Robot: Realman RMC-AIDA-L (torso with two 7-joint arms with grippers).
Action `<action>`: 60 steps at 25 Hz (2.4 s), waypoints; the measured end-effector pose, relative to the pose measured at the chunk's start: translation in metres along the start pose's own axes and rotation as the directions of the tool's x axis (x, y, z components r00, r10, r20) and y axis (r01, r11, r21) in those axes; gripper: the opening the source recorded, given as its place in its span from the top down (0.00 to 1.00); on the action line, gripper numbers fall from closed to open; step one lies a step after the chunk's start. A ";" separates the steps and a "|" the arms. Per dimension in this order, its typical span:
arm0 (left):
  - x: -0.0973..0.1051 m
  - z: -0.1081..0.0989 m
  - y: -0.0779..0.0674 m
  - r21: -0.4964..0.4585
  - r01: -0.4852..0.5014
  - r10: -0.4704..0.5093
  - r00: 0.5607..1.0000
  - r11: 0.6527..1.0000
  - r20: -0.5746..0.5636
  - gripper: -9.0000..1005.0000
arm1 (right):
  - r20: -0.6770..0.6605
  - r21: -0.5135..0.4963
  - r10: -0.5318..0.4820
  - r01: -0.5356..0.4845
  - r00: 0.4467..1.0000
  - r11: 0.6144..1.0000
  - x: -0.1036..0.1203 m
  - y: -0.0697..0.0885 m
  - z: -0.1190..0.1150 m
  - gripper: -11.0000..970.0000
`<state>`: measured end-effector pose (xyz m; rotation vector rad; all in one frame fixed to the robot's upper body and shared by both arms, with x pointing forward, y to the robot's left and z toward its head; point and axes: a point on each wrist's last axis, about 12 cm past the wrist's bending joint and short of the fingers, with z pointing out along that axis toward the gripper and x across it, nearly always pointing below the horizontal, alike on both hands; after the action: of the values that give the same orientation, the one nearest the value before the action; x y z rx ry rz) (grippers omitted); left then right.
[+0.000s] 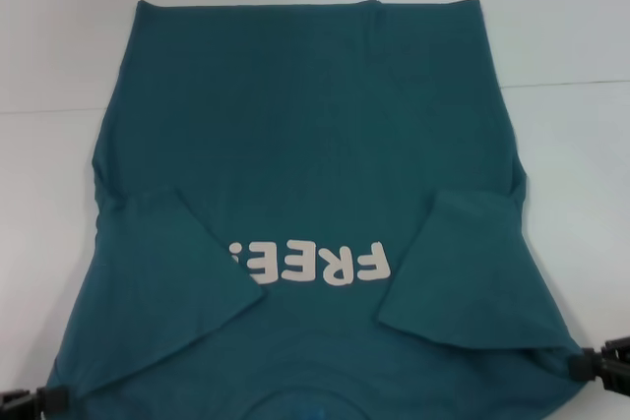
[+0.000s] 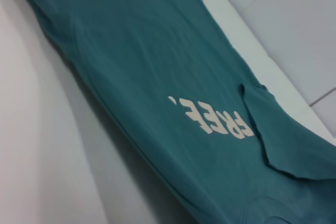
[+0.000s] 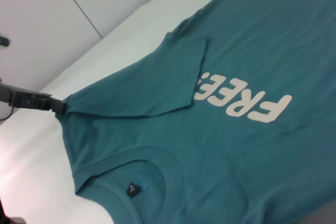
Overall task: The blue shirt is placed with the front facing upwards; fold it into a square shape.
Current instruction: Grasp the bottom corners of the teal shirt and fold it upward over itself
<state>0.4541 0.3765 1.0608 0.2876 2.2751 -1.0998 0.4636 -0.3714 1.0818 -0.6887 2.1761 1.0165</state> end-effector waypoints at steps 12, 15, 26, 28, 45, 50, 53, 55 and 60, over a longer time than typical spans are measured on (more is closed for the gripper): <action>0.027 -0.005 -0.012 0.078 -0.063 0.061 0.998 0.995 0.017 0.94 | 0.083 -0.029 -0.081 0.083 0.993 0.996 0.045 0.020 -0.014 0.95; 0.037 -0.008 -0.014 0.083 -0.068 0.066 0.997 0.994 0.029 0.94 | 0.124 -0.022 -0.094 0.098 0.988 0.995 0.052 0.024 -0.020 0.95; 0.054 -0.009 -0.021 0.120 -0.063 0.058 0.997 0.991 0.044 0.94 | 0.213 0.065 -0.083 0.070 0.974 0.995 0.069 0.024 -0.040 0.95; 0.057 -0.010 -0.022 0.124 -0.061 0.055 0.997 0.990 0.047 0.94 | 0.213 0.073 -0.082 0.068 0.974 0.995 0.073 0.025 -0.043 0.95; 0.051 0.002 -0.027 0.183 -0.113 0.097 0.991 0.977 0.095 0.94 | 0.308 0.128 -0.103 0.066 0.946 0.990 0.087 0.030 -0.047 0.95; 0.039 0.009 -0.021 0.157 -0.107 0.085 0.987 0.982 0.139 0.94 | 0.338 0.175 -0.095 0.037 0.936 0.984 0.069 0.015 -0.039 0.95; 0.030 0.011 -0.016 0.126 -0.103 0.079 0.979 0.987 0.188 0.94 | 0.349 0.219 -0.091 0.014 0.933 0.976 0.056 0.002 -0.033 0.95; 0.025 0.014 -0.013 0.107 -0.099 0.074 0.973 0.989 0.219 0.94 | 0.353 0.228 -0.091 0.008 0.931 0.974 0.053 -0.001 -0.031 0.95; 0.010 0.027 -0.005 0.061 -0.097 0.077 0.957 0.993 0.280 0.94 | 0.372 0.249 -0.094 -0.002 0.924 0.968 0.038 -0.015 -0.018 0.95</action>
<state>0.4548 0.3514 1.0450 0.2441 1.9598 -1.1063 0.4427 -0.4010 1.0566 -0.3853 1.8889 0.7633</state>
